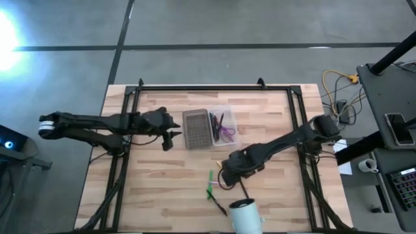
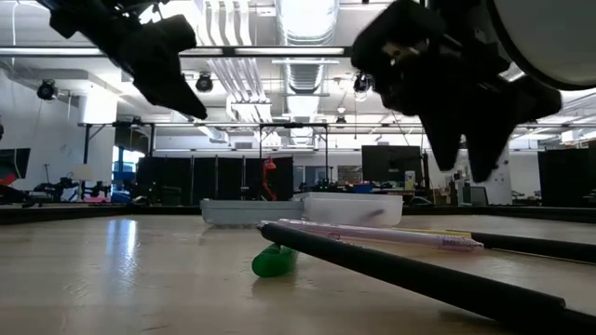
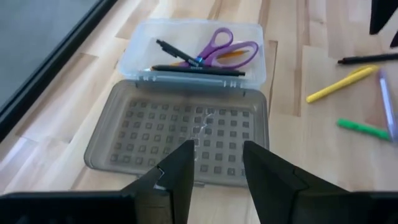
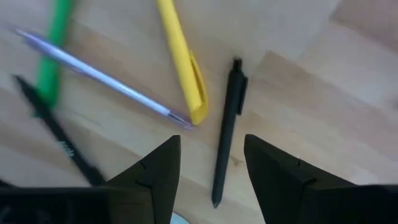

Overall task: Pick & place school supplies into a supply box
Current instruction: Put the black pen into the gray supply box

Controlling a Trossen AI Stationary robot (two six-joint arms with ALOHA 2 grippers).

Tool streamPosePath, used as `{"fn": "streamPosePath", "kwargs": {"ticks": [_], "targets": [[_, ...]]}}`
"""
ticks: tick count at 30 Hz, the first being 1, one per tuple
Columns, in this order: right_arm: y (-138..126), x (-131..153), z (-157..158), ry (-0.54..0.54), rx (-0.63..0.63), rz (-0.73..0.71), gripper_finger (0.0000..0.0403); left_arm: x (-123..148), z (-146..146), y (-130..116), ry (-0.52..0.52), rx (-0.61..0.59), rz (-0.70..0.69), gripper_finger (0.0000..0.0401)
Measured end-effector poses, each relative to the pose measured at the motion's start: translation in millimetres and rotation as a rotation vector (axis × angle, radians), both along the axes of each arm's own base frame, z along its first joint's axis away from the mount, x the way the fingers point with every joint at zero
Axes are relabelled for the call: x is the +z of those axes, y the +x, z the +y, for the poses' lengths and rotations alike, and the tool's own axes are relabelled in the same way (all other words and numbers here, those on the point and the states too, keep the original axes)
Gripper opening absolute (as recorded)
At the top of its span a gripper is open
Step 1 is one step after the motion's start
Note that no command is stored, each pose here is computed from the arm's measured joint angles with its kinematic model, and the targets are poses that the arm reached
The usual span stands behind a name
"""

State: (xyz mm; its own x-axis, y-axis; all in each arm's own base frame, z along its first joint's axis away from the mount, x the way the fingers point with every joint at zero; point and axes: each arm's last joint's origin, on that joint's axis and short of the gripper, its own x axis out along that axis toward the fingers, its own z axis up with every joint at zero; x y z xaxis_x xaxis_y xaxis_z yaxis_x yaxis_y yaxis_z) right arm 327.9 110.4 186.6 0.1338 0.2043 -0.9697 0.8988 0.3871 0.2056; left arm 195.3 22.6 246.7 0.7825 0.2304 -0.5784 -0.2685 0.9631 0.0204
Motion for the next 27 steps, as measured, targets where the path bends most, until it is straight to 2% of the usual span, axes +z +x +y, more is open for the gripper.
{"fn": "streamPosePath", "kwargs": {"ticks": [8,13,21,24,27], "targets": [[6,-29,11,0.028,-0.017,0.109,0.0150,16,0,4,0.030,-0.020,-0.025,0.0122],[6,-35,13,0.021,-0.004,0.130,0.0143,24,0,4,0.055,-0.038,-0.017,0.0122],[1,-58,16,-0.003,0.042,0.225,0.0123,23,0,4,0.051,-0.036,-0.008,0.0122],[2,-62,17,0.007,0.039,0.230,0.0103,22,0,4,0.050,-0.035,-0.008,0.0122],[2,-61,16,-0.030,0.003,0.217,0.0063,22,1,4,0.043,-0.030,-0.010,0.0122]]}}
